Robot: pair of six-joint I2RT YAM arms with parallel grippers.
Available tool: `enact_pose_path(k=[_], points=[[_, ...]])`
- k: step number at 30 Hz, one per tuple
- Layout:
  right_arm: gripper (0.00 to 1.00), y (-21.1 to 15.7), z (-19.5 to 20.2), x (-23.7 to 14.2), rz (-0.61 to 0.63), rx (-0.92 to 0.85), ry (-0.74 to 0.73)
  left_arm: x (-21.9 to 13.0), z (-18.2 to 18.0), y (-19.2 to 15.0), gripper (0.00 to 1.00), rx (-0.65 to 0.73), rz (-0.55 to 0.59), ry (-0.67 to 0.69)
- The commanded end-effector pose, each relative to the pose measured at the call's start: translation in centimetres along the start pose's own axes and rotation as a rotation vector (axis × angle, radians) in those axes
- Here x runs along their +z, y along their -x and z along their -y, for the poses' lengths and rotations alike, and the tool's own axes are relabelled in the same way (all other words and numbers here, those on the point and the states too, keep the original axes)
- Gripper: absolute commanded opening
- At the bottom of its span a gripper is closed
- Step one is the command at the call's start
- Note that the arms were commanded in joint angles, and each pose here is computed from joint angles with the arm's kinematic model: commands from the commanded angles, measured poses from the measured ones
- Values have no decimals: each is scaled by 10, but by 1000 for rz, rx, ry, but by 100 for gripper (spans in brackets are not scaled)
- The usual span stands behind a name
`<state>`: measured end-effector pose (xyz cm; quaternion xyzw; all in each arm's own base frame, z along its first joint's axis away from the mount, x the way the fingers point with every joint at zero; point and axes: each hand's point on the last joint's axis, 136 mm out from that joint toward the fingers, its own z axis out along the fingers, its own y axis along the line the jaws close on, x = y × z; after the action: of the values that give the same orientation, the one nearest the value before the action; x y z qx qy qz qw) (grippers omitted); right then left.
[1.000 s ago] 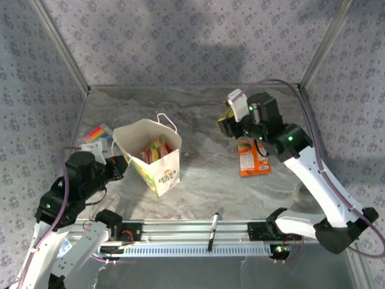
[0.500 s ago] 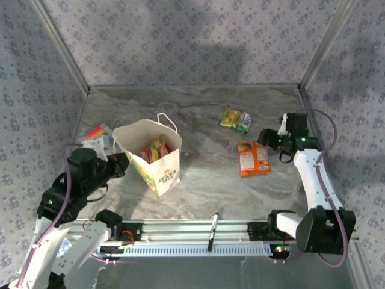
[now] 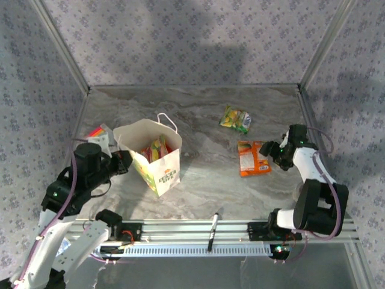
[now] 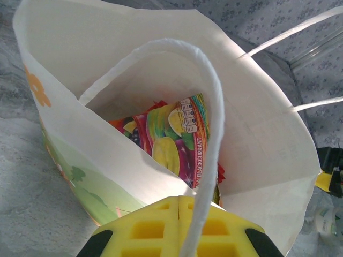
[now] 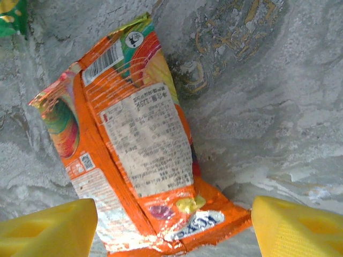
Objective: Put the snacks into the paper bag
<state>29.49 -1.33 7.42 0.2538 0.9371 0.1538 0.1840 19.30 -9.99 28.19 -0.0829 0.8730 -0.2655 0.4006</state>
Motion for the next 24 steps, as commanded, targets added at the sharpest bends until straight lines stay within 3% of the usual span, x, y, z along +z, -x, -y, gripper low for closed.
enact_pose_path(k=[1,6,15,24], points=[[78,6,0,8,8,35,14,-8,12,10,4,22,31,-47],[71,-1,-9,23,-45,46,82,-6,10,9,4,17,31,-43],[71,-18,-10,37,-98,28,80,-1,12,9,4,14,25,-47],[68,-43,-42,39,-162,-60,127,-1,11,8,4,6,22,-48]])
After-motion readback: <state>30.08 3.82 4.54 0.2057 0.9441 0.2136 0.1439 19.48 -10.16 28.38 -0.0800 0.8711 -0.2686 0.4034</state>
